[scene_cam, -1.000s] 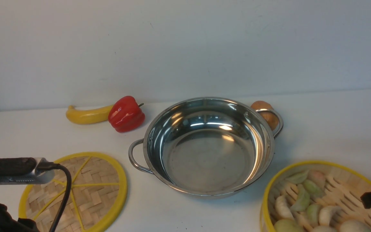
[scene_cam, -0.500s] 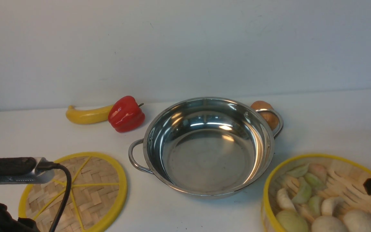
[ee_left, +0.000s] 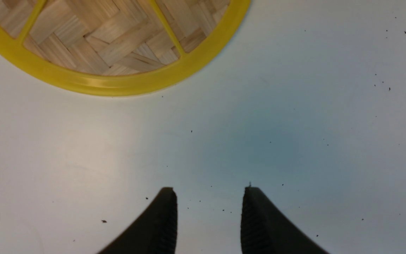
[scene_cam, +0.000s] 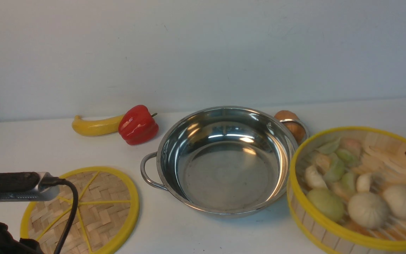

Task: Place the steamer in the pot on the white table, and put the lid on the steamer.
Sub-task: 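Place the bamboo steamer basket of food into the steel pot with the right gripper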

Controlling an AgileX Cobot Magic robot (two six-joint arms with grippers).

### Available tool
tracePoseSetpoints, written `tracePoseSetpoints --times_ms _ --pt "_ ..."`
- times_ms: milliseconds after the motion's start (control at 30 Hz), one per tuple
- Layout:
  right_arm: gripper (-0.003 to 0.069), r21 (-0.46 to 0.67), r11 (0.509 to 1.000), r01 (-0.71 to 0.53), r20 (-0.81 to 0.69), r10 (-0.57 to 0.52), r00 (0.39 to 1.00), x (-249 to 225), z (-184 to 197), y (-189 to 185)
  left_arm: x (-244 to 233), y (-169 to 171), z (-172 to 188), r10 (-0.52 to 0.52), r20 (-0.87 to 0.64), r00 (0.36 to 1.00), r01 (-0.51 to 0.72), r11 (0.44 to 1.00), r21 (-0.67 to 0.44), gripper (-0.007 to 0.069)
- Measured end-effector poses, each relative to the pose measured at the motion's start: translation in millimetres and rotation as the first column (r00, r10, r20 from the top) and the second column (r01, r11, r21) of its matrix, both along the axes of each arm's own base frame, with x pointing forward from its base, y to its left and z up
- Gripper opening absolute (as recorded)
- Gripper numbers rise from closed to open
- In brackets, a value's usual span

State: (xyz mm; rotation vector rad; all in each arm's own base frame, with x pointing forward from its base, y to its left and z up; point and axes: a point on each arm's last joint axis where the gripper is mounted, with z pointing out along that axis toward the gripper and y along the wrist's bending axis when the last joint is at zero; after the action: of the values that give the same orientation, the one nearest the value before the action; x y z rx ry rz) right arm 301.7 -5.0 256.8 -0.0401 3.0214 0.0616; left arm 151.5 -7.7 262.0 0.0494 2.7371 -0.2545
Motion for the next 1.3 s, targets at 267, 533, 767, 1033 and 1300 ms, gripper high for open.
tracePoseSetpoints --times_ms 267,533,767,1033,1300 --pt "0.0059 0.101 0.995 -0.002 0.112 -0.01 0.994 14.8 29.4 9.6 0.1 0.0 0.0 0.0 0.001 1.0 0.0 1.0 0.0 0.0249" --pt "0.0059 0.103 0.985 -0.141 0.156 0.124 0.98 26.5 42.5 54.5 0.1 0.0 0.0 0.0 0.001 1.0 0.0 1.0 0.0 0.0249" --pt "0.0059 0.137 0.969 -0.205 0.177 0.18 0.968 64.7 40.5 110.0 0.1 0.0 0.0 0.0 0.001 1.0 0.0 1.0 0.0 0.0249" --pt "0.0059 0.151 0.959 -0.241 0.218 0.206 0.954 106.0 30.1 150.5 0.1 0.0 0.0 0.0 0.001 1.0 0.0 1.0 0.0 0.0249" --pt "0.0059 0.149 0.955 -0.257 0.202 0.225 0.953 127.0 6.2 170.4 0.2 0.0 0.1 0.0 0.002 1.0 0.0 1.0 0.0 0.0249"
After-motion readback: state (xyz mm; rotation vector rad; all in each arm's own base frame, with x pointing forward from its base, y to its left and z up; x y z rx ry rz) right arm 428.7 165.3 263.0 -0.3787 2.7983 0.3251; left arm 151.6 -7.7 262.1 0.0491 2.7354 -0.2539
